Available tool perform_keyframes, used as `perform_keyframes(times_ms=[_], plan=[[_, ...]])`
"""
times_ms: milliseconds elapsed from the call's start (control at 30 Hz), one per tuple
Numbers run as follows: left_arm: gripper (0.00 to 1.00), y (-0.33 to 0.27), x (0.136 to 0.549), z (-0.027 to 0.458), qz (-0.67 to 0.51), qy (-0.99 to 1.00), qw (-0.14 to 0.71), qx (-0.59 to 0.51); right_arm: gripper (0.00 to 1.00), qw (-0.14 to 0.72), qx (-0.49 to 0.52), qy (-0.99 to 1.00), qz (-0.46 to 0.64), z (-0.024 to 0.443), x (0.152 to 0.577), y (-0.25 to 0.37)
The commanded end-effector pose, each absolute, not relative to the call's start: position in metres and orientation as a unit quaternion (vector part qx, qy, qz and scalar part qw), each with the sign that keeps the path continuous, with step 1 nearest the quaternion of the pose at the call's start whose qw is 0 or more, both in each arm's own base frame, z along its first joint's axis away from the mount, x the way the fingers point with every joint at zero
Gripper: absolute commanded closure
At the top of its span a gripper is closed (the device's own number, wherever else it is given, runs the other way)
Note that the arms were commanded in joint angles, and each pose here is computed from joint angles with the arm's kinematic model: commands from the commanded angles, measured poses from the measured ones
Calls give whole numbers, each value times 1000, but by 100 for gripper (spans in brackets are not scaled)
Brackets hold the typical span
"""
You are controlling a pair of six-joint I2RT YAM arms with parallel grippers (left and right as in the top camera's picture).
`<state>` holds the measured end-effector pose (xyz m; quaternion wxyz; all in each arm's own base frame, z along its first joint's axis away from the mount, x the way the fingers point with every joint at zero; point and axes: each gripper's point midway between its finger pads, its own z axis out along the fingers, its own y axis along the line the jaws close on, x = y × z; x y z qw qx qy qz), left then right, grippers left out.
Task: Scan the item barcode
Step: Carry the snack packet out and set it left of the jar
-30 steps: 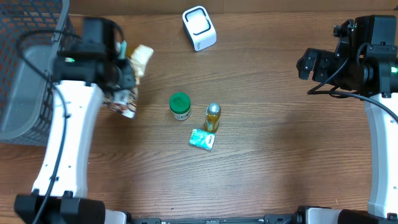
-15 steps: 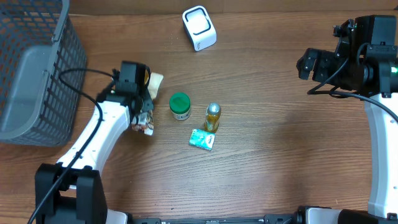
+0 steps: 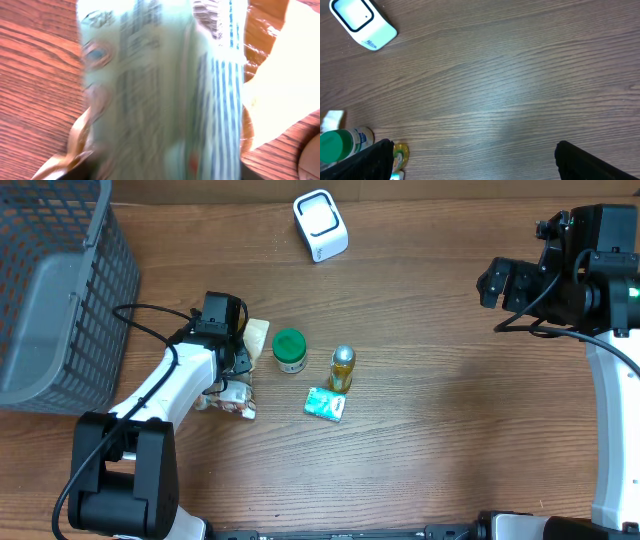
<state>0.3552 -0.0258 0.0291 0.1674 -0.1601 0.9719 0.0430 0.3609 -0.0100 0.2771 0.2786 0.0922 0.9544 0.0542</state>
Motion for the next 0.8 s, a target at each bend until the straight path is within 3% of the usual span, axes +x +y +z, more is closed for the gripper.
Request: perform_keyframes(times_ms=[0,100,333,500,767], plan=[[39,-40,368,41,9,974,178,-137,0,296,95,949,50,289,361,-12],[20,-44,372,53,2,977,174,-122,0,296,95,949,50,289,361,-12],[14,-39,384,96,23,980,174,-95,0,296,95,949,50,289,361,-12],[20,-19,390,114,54,975,186,-112,0,296,95,949,50,289,361,-12],[39,38,388,114,96,965,182,-165,0,296,95,949,50,289,361,-12]])
